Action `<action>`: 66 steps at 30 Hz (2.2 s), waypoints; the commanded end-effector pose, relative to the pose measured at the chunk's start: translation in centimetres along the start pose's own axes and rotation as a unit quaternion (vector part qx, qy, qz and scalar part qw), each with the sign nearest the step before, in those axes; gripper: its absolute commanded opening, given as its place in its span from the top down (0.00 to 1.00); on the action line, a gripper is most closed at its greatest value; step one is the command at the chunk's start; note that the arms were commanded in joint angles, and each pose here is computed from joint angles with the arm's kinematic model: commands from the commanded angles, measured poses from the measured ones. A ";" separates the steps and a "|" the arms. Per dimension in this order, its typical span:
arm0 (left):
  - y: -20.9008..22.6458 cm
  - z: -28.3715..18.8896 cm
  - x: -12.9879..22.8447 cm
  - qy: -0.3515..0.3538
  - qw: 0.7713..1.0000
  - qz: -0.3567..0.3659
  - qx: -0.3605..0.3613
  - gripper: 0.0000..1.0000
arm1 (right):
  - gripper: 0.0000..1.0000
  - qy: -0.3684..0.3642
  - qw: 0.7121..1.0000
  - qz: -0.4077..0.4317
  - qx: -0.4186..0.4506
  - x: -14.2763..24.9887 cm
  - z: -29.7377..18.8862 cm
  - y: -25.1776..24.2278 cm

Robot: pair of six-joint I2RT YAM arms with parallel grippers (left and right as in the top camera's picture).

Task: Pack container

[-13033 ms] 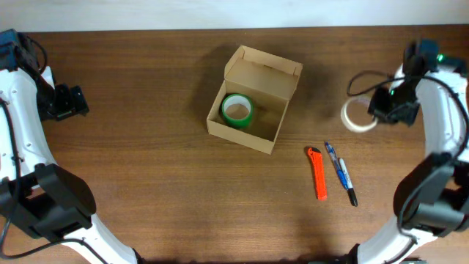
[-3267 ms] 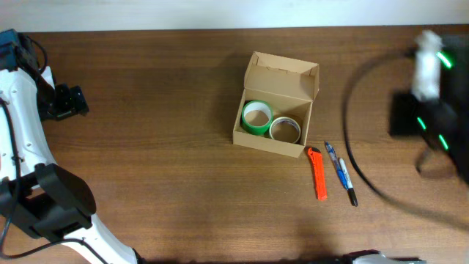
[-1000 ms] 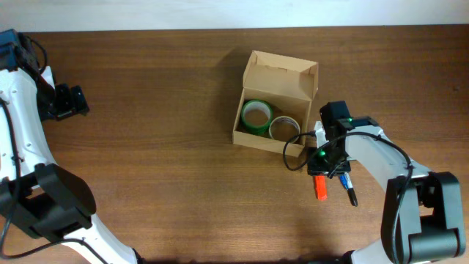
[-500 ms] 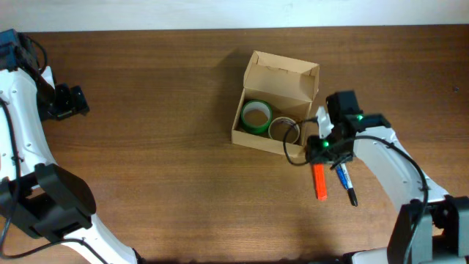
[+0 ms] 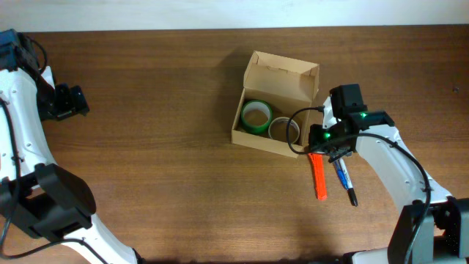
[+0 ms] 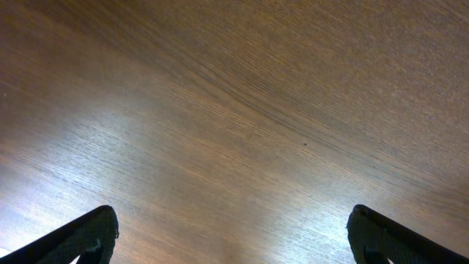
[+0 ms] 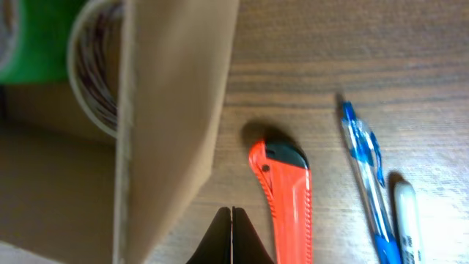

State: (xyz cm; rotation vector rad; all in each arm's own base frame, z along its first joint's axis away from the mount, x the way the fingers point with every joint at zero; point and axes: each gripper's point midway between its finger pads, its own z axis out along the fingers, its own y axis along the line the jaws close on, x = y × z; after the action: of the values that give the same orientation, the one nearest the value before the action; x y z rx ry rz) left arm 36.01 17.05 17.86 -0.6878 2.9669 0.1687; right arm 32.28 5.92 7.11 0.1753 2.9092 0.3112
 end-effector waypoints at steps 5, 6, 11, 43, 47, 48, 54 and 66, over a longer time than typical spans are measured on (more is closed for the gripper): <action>0.0 0.4 0.1 0.005 1.000 0.004 0.003 0.00 | 0.96 -0.030 0.997 0.020 -0.074 -2.4 -0.1 2.6; 0.0 0.4 0.1 0.005 1.000 0.004 0.003 0.00 | 0.96 -0.030 0.996 0.023 -0.077 -2.5 0.1 2.8; 0.0 0.4 0.1 0.005 1.000 0.004 0.003 0.00 | 0.96 -0.033 0.996 0.017 -0.085 -2.9 0.9 3.5; 0.0 0.4 0.1 0.005 1.000 0.004 0.003 0.00 | 0.68 0.166 0.983 -0.037 0.069 6.8 -0.2 -3.4; 0.0 0.4 0.1 0.005 1.000 0.004 0.003 0.00 | 0.66 0.160 0.983 -0.040 0.082 6.6 -0.2 -3.8; 0.0 0.4 0.1 0.005 1.000 0.004 0.003 0.00 | 0.64 0.152 0.984 -0.045 0.084 6.2 -0.1 -3.9; 0.0 0.4 0.1 0.005 1.000 0.004 0.003 0.00 | 0.64 0.098 0.987 -0.062 0.110 3.6 0.5 -4.6; 0.0 0.4 0.1 0.005 1.000 0.004 0.003 0.00 | 0.67 0.121 0.988 -0.069 0.068 5.7 1.9 -3.4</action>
State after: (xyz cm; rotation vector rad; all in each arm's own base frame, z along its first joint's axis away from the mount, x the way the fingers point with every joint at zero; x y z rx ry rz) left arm 36.01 17.05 17.86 -0.6873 2.9670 0.1688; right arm 27.52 2.94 3.57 -0.0220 3.1526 0.0635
